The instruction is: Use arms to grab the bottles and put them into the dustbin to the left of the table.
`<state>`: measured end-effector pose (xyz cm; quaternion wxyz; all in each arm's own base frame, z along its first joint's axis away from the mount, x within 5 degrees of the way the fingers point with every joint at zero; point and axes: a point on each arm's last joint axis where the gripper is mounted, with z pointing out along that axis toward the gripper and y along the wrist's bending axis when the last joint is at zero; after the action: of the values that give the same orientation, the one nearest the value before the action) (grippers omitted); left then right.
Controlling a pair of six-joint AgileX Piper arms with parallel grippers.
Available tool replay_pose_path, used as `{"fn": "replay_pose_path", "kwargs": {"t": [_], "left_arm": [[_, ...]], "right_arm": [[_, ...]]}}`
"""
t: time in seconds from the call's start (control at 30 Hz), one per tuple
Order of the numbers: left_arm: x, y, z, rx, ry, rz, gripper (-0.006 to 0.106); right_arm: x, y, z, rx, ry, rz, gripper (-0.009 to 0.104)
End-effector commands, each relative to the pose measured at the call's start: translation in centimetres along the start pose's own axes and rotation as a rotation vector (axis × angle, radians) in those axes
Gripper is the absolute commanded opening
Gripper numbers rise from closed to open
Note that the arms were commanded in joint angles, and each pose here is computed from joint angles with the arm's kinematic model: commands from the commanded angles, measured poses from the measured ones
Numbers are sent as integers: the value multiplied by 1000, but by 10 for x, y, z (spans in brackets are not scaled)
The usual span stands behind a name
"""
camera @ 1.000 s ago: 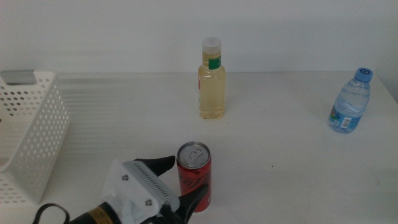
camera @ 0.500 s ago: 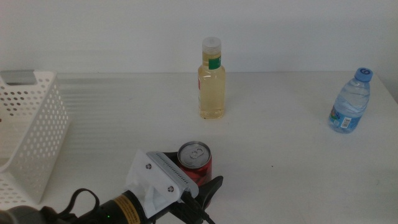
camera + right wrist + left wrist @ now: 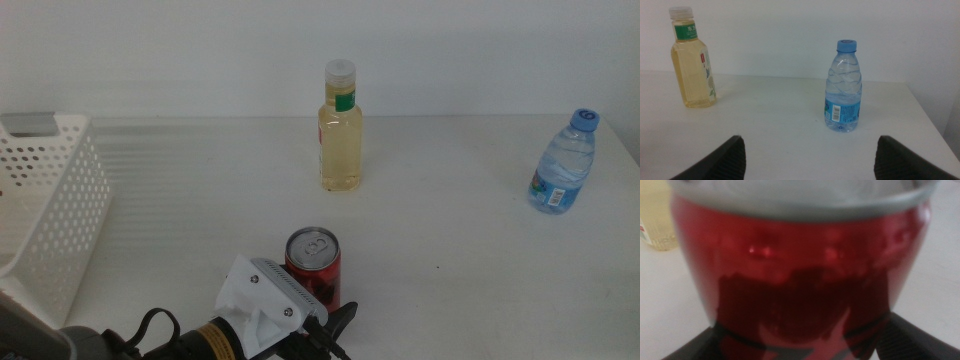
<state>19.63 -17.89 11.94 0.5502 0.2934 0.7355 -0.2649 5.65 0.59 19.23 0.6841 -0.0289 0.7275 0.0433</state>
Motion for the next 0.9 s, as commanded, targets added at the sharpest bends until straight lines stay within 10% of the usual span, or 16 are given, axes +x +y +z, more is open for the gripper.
{"fn": "replay_pose_path", "kwargs": {"t": [0.0,0.23,0.57,0.87], "left_arm": [[-29,-3,-1,18,-233,-19,90],[-29,-3,-1,10,-234,13,69],[-29,-1,-1,-4,-236,-26,-3],[-49,-3,-16,-8,-240,-19,-5]], "right_arm": [[-11,0,-3,6,-114,-14,67],[-11,0,-3,6,-114,-14,67],[-11,0,-3,6,-114,-14,67],[-11,0,-3,6,-114,-14,67]]}}
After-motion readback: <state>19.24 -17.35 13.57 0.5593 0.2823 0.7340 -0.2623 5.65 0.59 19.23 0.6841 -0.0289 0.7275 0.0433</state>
